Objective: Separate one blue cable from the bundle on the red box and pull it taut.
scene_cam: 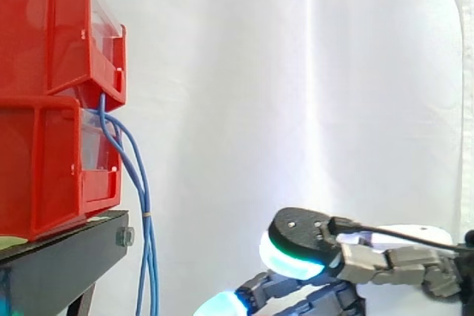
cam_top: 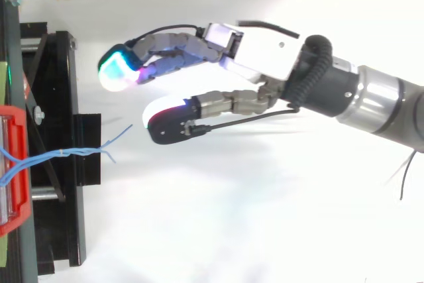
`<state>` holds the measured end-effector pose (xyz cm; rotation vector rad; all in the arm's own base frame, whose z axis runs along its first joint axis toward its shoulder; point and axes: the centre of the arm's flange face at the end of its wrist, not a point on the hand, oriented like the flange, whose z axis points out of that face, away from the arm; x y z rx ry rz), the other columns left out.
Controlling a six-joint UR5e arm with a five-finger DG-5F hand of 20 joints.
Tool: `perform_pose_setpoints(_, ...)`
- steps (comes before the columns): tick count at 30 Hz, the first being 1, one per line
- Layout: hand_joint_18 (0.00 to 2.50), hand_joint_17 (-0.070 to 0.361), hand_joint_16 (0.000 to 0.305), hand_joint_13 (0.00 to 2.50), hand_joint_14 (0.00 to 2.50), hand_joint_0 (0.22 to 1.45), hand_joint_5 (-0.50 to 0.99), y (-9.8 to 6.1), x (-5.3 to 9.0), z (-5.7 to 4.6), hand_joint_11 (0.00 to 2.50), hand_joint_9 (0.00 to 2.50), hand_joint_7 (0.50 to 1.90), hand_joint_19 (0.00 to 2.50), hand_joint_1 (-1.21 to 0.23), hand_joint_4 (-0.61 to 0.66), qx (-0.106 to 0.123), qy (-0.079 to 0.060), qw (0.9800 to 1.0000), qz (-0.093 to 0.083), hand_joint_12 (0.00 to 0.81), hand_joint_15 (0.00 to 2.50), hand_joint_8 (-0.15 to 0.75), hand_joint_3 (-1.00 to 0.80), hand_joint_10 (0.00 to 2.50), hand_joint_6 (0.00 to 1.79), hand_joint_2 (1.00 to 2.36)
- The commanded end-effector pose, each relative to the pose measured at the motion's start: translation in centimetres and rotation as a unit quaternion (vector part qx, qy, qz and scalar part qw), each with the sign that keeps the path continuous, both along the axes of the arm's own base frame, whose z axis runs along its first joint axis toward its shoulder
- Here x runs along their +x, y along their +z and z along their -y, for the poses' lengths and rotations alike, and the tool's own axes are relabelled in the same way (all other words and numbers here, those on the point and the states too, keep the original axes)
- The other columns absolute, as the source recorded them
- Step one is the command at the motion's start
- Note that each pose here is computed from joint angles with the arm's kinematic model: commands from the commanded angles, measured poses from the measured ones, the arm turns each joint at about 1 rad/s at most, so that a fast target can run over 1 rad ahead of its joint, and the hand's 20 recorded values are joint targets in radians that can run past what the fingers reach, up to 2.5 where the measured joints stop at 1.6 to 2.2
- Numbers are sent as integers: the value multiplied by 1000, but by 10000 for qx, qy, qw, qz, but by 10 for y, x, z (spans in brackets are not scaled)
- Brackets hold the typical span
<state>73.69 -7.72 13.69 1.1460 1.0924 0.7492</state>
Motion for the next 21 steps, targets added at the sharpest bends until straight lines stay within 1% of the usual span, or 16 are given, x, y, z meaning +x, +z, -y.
perform_pose_setpoints(1, 343, 120, 53, 323, 0, 519, -175, -5, 19, -3, 222, 636, 682, 191, -567, 304, 8, 26, 10000, 94, 361, 55, 320, -483, 5, 502, 1001)
perform_pose_setpoints(2, 344, 120, 53, 322, 2, 520, -173, -3, 29, -10, 214, 636, 681, 193, -566, 305, -9, 93, 9998, 183, 360, 57, 320, -484, 5, 502, 1001)
perform_pose_setpoints(3, 343, 120, 53, 323, 1, 519, -173, -4, 32, -12, 214, 637, 685, 204, -567, 306, -36, 114, 9997, 189, 360, 58, 321, -482, 5, 502, 1001)
perform_pose_setpoints(4, 347, 120, 53, 322, 2, 519, -171, -4, 32, -12, 215, 637, 690, 200, -567, 309, -36, 114, 9997, 189, 361, 57, 319, -482, 5, 502, 1001)
perform_pose_setpoints(6, 347, 120, 53, 323, 2, 519, -168, -2, 36, -15, 215, 639, 698, 197, -567, 316, -63, 181, 9996, 226, 361, 58, 320, -482, 5, 502, 1001)
perform_pose_setpoints(7, 350, 119, 53, 326, 0, 520, -165, -6, 38, -19, 222, 646, 710, 203, -567, 321, -98, 224, 9994, 238, 361, 59, 320, -484, 5, 502, 1001)
perform_pose_setpoints(9, 354, 119, 53, 331, 2, 520, -161, -5, 40, -22, 219, 650, 720, 202, -566, 326, -98, 239, 9993, 289, 360, 56, 321, -484, 5, 502, 1001)
perform_pose_setpoints(10, 359, 119, 53, 335, 2, 520, -153, -8, 40, -23, 225, 650, 737, 209, -566, 334, -101, 230, 9992, 301, 361, 61, 321, -483, 6, 502, 1001)
perform_pose_setpoints(11, 365, 119, 53, 344, 2, 520, -149, -19, 41, -25, 227, 654, 754, 208, -566, 343, -77, 263, 9992, 281, 361, 68, 321, -482, 5, 502, 1001)
perform_pose_setpoints(13, 377, 118, 52, 351, 2, 523, -142, -26, 42, -28, 224, 670, 781, 213, -570, 353, -67, 279, 9991, 298, 359, 63, 325, -480, 5, 503, 1001)
perform_pose_setpoints(14, 379, 118, 52, 357, 0, 523, -137, -30, 44, -29, 239, 677, 796, 219, -572, 357, -51, 286, 9989, 361, 359, 68, 324, -479, 6, 503, 1001)
perform_pose_setpoints(15, 386, 117, 52, 361, 2, 523, -135, -30, 45, -31, 235, 679, 807, 222, -573, 362, -34, 294, 9986, 432, 359, 69, 327, -480, 6, 503, 1001)
perform_pose_setpoints(16, 391, 117, 52, 372, 2, 524, -129, -33, 45, -31, 237, 683, 841, 220, -575, 364, -34, 294, 9986, 432, 362, 76, 327, -480, 6, 503, 1001)
perform_pose_setpoints(17, 398, 116, 52, 373, 2, 524, -122, -33, 46, -33, 236, 686, 864, 219, -576, 367, -11, 310, 9983, 497, 362, 79, 325, -479, 5, 503, 1001)
perform_pose_setpoints(21, 418, 115, 51, 389, 2, 528, -109, -34, 46, -35, 255, 705, 967, 234, -583, 369, 69, 356, 9982, 487, 360, 87, 328, -481, 6, 503, 1001)
